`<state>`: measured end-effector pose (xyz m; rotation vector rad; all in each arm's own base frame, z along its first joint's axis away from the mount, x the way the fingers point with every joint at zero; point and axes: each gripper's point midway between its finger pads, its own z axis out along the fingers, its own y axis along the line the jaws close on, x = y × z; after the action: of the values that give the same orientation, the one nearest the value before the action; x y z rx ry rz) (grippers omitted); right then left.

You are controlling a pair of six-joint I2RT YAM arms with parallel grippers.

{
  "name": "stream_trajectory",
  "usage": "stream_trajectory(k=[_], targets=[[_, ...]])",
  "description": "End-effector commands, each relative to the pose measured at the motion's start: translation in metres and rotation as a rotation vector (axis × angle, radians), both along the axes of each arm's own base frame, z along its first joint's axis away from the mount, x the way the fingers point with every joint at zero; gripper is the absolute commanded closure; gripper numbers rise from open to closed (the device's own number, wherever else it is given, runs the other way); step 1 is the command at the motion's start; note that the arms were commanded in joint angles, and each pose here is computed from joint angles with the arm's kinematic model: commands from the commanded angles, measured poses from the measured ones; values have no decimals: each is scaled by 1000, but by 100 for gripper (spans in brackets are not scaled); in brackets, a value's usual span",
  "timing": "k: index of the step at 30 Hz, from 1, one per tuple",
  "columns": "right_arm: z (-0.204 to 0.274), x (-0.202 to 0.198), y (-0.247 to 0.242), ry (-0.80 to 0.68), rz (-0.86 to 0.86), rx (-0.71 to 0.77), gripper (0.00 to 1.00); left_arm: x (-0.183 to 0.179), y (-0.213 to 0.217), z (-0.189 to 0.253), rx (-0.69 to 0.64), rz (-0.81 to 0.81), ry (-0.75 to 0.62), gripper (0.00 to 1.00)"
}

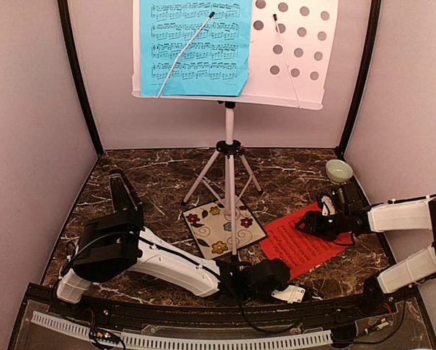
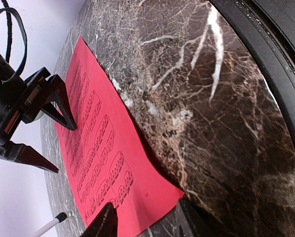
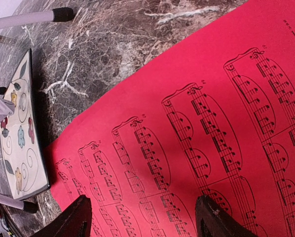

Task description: Set up the instrument practice props

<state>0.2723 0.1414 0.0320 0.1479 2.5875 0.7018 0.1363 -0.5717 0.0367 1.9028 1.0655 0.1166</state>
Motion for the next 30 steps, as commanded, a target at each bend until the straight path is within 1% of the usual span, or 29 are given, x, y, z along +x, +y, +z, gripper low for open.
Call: stream_trajectory(k=[1,5,8,12,13,14,15,16,17,19,21,24,28,30], targets=[[-30,-29,-3,118,22,0,28,13,2,-14,29,10,-39,58],[-34,-36,-2,131,28,14,29,27,-6,-3,-26,34,-57,61],[-33,-37,-2,131,30,14,29,39,-9,4,-64,61,-39,65],[-30,-37,-2,125,29,20,30,54,-14,14,-122,98,-13,65],[-29,-37,-1,124,29,21,30,57,-15,16,-135,106,-13,63],[-29,-37,-1,123,31,21,30,60,-17,18,-147,111,-11,58],[-29,-37,-1,124,33,21,30,63,-18,20,-156,116,-7,51],[-28,-36,-1,122,33,20,30,66,-18,19,-159,122,-5,46],[-27,-36,-1,121,34,21,30,70,-19,20,-164,129,-8,43],[-25,-35,0,116,33,27,30,77,-18,22,-175,140,-5,41],[-23,-34,0,108,37,22,30,84,-16,21,-177,141,6,43],[-21,-32,0,100,45,12,30,91,-14,24,-185,139,26,49],[-17,-29,-1,94,56,0,31,90,-9,26,-196,123,63,58],[-13,-26,-1,81,59,-7,31,82,-7,29,-208,90,105,61]])
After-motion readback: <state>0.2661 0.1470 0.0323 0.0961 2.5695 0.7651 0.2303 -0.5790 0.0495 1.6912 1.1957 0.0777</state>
